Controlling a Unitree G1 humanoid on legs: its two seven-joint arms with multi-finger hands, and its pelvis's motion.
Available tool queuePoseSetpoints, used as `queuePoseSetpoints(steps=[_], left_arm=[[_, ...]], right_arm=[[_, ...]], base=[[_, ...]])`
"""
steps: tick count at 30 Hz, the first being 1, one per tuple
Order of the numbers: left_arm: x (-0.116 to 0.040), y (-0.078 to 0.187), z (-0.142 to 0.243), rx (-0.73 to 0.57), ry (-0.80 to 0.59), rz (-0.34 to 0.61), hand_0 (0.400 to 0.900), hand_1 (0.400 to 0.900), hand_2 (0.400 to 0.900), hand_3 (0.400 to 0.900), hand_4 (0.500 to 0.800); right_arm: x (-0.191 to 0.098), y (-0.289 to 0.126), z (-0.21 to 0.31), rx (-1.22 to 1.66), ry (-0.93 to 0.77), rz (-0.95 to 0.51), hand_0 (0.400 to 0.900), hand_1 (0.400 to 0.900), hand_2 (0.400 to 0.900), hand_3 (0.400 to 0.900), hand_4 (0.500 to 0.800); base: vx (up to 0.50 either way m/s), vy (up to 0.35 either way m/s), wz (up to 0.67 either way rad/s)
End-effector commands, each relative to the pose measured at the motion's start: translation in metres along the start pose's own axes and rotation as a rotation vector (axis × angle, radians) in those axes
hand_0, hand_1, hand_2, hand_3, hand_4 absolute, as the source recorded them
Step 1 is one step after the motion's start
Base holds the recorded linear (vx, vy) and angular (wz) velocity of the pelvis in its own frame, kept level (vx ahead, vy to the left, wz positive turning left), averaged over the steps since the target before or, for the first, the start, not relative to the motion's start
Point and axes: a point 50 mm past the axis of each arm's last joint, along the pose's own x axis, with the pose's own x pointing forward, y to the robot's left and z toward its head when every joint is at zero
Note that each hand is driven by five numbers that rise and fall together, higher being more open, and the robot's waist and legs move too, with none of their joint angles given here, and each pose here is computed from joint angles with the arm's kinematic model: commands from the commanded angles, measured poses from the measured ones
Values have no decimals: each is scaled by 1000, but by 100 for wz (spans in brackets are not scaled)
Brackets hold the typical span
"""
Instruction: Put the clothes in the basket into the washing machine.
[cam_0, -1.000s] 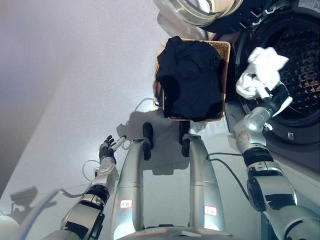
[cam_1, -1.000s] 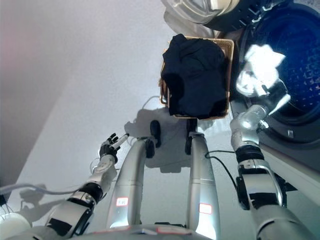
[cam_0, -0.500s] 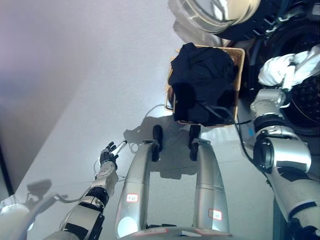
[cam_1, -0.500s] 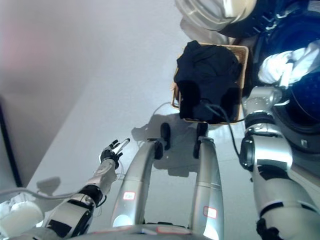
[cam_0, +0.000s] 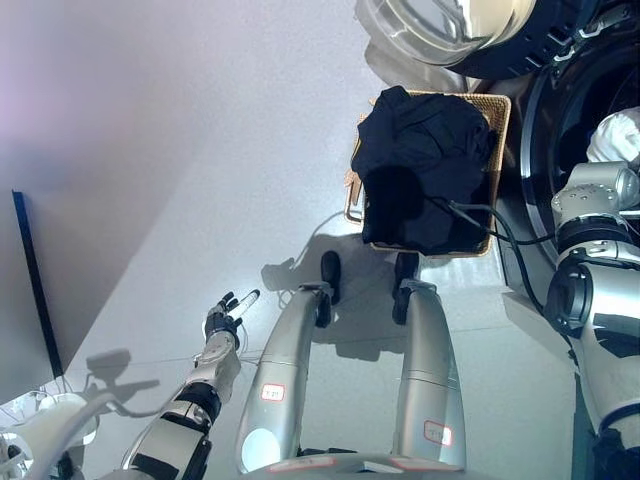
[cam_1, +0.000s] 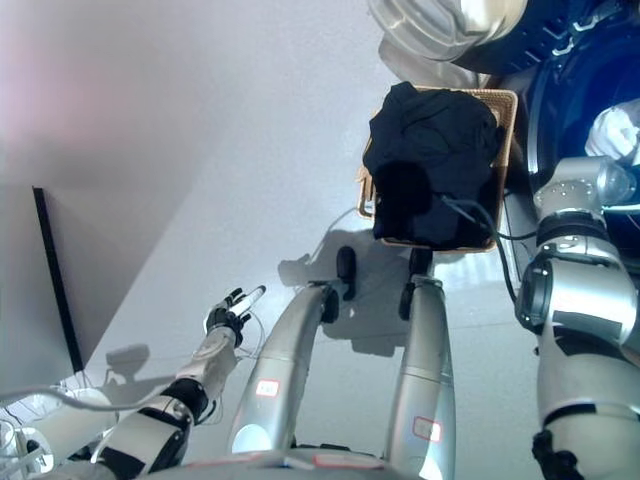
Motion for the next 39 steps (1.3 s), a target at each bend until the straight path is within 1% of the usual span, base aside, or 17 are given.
queuePoseSetpoints(steps=[1,9,16,20,21,23,24,27,29,31,32,33,34,35,37,38,39], left_arm=[[-8,25,-34,66,77,85,900,900,900,900,800],[-8,25,-34,69,76,98,900,900,900,900,800],[-7,28,-34,63,78,110,900,900,900,900,800],[-7,29,-33,48,78,117,900,900,900,900,800],[-7,29,-34,34,84,124,900,900,900,900,800],[-7,29,-36,27,94,131,900,900,900,900,800],[-7,28,-36,18,103,137,900,900,900,900,800],[-7,32,-39,-1,128,157,900,900,900,900,800],[-8,33,-45,8,153,158,900,900,900,900,800],[-11,34,-55,4,185,160,900,900,900,900,800],[-12,37,-57,5,193,167,900,900,900,900,800],[-12,37,-58,6,194,168,900,900,900,900,800],[-14,44,-65,13,222,176,900,900,900,900,800],[-15,49,-67,23,231,183,900,900,900,900,800],[-17,59,-73,49,248,185,900,900,900,900,800],[-17,59,-73,49,247,185,900,900,900,900,800],[-19,70,-77,90,257,194,900,900,900,900,800]], right_arm=[[3,16,50,-8,-230,109,900,900,900,900,800],[3,13,45,-15,-227,88,900,900,900,900,800],[-2,16,37,-22,-220,123,900,900,900,900,800],[-13,18,20,-50,-216,206,900,900,900,900,800],[-19,15,5,-57,-198,253,900,900,900,900,800],[-26,8,-11,-79,-181,291,900,900,900,900,800],[-36,-4,-33,-107,-148,347,900,900,900,900,800],[-48,-44,-70,-223,-83,400,900,900,900,900,800],[-55,-83,-95,-328,-19,403,900,900,900,900,800],[-58,-130,-116,-531,27,406,900,900,900,900,800],[-56,-145,-119,-558,49,381,900,900,900,900,800],[-56,-146,-119,-559,51,380,900,900,900,900,800],[-49,-187,-126,-723,106,340,900,900,900,900,800],[-45,-201,-127,-794,125,334,900,900,900,900,800],[-36,-241,-127,-1099,165,367,900,900,900,900,800],[-36,-240,-127,-1099,165,367,900,900,900,900,800],[-30,-271,-121,-1379,148,390,900,900,900,900,800]], base=[[12,-38,3],[2,-6,1],[-5,1,0],[-22,7,-2],[-35,18,-4],[-22,29,-8],[-13,49,-14],[19,52,-12],[45,56,-10],[57,79,-12],[37,54,-6],[74,90,-1],[85,114,-2],[113,152,-2],[61,107,2],[69,108,4],[65,97,4]])
